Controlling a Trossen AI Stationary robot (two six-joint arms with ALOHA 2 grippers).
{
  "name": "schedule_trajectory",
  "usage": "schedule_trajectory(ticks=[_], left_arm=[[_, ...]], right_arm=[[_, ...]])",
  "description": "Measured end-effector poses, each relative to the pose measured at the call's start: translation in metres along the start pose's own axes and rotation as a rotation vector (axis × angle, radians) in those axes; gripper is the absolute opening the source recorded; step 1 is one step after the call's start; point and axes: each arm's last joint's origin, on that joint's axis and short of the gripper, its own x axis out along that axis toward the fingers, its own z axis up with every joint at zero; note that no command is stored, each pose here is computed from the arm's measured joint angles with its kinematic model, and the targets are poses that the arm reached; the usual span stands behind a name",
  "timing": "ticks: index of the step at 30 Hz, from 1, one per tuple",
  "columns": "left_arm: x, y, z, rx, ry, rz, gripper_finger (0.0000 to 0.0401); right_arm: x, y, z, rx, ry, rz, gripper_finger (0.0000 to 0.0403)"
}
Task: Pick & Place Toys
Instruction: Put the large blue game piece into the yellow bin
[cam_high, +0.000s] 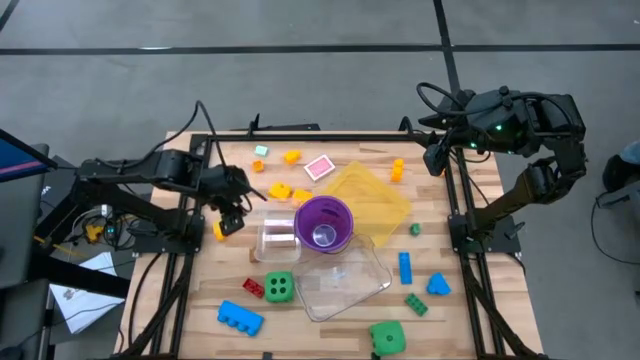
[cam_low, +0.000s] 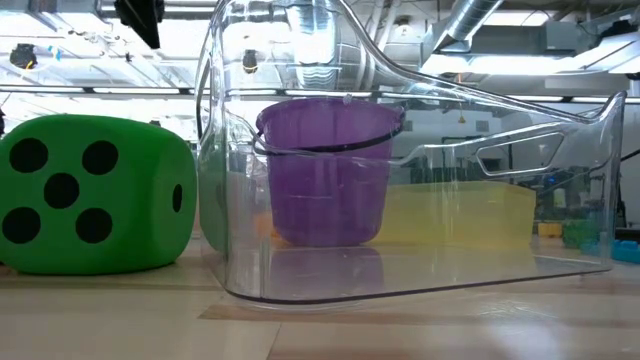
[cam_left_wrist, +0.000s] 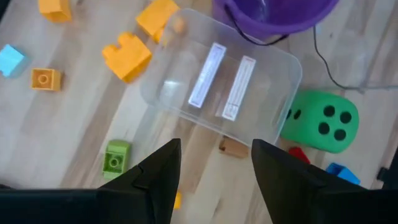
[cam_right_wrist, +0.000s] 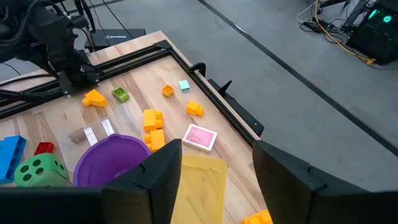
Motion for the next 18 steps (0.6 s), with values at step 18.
schedule_trajectory(ticks=[18], left_arm=[[0.042, -0.046, -0.065, 0.019, 0.056, -0.285, 0.0184]], right_arm=[[0.0, 0.0, 0.0, -0.002, 0.0, 0.0, 0.0191]])
